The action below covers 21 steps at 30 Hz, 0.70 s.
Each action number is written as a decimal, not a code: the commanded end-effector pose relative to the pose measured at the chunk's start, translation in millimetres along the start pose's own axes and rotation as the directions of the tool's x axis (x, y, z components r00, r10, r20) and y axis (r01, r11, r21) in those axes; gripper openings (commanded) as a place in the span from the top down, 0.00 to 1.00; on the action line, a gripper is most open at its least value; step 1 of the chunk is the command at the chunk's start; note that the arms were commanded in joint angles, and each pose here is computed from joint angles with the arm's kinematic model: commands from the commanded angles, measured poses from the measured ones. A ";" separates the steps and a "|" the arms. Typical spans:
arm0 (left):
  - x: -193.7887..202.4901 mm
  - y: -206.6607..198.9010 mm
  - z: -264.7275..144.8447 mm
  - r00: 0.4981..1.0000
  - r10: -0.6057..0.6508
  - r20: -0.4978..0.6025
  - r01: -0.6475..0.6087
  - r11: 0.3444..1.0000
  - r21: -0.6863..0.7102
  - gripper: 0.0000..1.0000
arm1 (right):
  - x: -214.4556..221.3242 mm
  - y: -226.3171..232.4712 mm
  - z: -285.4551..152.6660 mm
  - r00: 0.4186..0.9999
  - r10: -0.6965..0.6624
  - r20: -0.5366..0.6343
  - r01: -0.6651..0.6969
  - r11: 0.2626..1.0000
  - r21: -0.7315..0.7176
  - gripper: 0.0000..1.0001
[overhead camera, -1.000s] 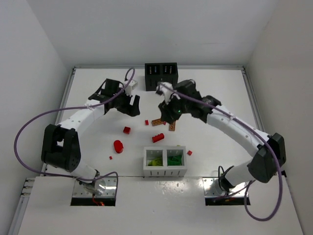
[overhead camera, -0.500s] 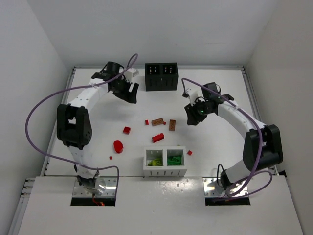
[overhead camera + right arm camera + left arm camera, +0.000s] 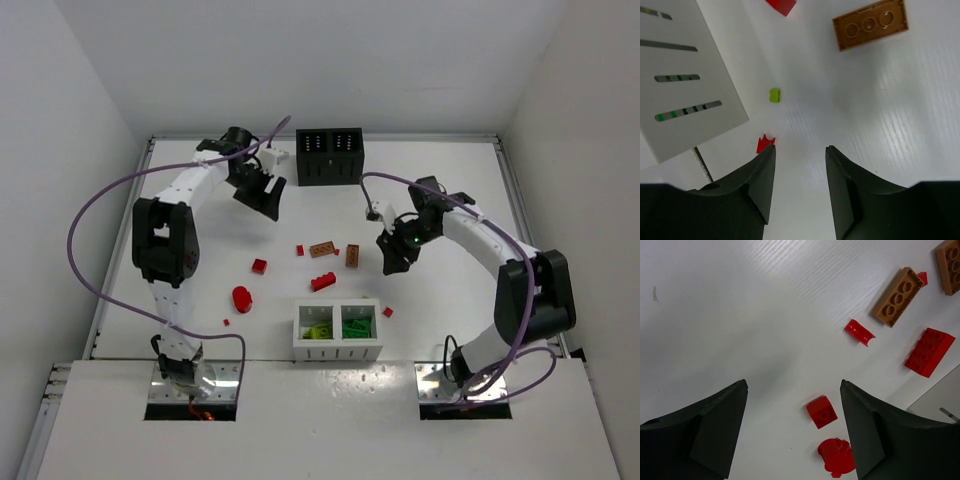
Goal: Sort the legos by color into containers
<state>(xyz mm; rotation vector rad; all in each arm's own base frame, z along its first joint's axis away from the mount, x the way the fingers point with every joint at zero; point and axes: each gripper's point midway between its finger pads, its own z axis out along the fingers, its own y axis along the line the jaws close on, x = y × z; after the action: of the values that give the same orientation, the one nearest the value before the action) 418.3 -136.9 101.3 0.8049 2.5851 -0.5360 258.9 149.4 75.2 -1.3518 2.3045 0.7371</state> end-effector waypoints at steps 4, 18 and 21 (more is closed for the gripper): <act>15.2 3.3 4.4 0.998 -0.004 -0.068 0.004 1.000 -0.003 0.20 | 0.8 5.6 13.8 0.989 -0.140 -0.052 0.132 0.982 -0.134 0.55; 34.5 6.2 12.6 0.989 -0.022 -0.144 0.021 1.000 -0.005 0.20 | 6.8 2.0 58.1 0.980 -0.074 -0.184 0.060 0.995 -0.077 0.53; 38.0 11.8 14.0 0.988 -0.034 -0.152 0.032 0.999 -0.015 0.20 | 10.4 0.3 67.7 0.975 -0.062 -0.213 0.055 0.998 -0.039 0.53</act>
<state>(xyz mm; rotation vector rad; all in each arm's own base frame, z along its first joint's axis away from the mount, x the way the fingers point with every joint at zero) 400.3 -123.0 69.2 0.8309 2.7328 -0.4976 245.9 175.8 19.8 -1.6135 2.4201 0.7272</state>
